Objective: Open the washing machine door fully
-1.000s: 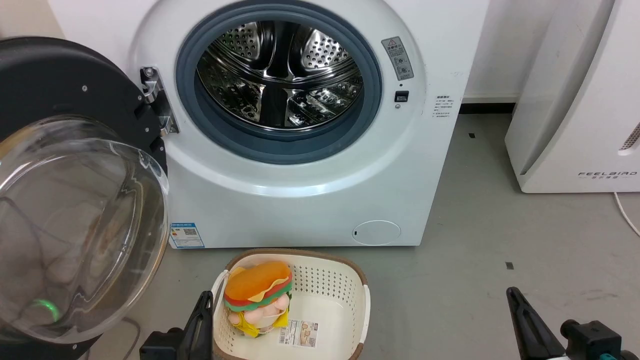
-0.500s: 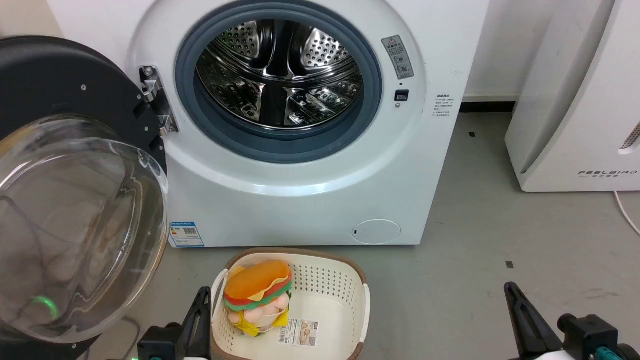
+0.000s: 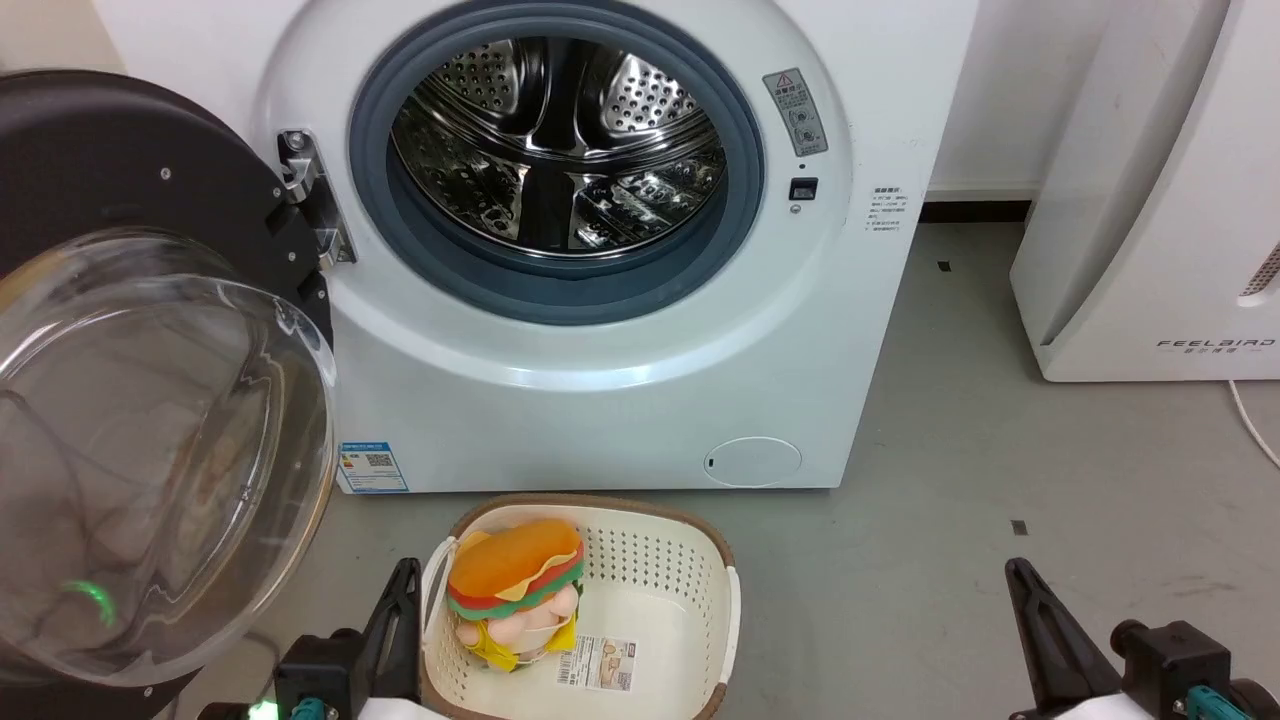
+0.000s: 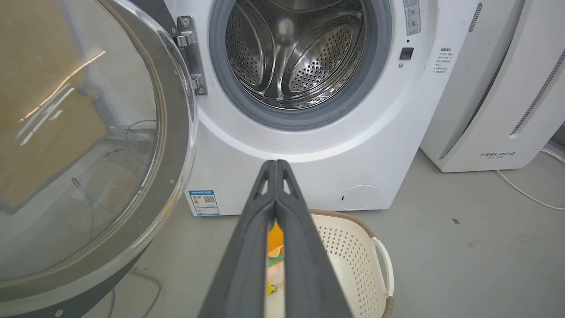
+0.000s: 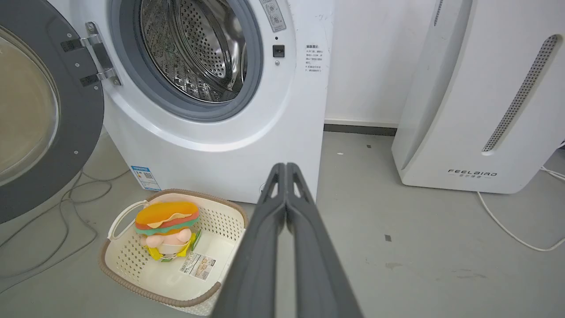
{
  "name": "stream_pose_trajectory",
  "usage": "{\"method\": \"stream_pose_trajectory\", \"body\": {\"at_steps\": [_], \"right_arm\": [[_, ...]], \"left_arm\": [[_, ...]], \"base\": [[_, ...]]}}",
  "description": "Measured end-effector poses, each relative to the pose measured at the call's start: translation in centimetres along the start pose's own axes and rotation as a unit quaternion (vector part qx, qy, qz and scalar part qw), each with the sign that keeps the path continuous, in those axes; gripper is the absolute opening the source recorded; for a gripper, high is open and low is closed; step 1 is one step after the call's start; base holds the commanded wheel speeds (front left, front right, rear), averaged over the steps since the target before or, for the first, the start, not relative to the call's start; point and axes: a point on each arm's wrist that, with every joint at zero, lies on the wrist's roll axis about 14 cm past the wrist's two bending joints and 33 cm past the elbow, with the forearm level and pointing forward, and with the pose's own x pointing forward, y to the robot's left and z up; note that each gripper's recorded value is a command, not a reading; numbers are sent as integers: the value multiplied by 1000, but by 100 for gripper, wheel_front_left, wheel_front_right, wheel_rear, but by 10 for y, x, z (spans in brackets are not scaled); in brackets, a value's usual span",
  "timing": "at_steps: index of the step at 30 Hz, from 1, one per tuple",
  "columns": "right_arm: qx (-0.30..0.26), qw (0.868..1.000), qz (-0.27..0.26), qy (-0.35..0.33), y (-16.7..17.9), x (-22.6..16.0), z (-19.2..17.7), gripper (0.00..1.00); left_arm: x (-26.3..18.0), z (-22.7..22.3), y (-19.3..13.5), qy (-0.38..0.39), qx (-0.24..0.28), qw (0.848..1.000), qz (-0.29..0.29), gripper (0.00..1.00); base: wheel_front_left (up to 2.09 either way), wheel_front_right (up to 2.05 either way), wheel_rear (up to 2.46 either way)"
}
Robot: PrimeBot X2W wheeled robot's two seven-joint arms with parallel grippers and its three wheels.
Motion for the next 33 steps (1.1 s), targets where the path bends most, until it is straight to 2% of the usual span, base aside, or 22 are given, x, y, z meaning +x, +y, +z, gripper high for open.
{"method": "stream_pose_trajectory", "body": {"at_steps": [33], "right_arm": [[-18, 1000, 8, -5, 4, 12, 9, 0]], "left_arm": [[10, 8, 5, 1, 11, 1000, 4, 0]], "base": [[0, 0, 0]]}}
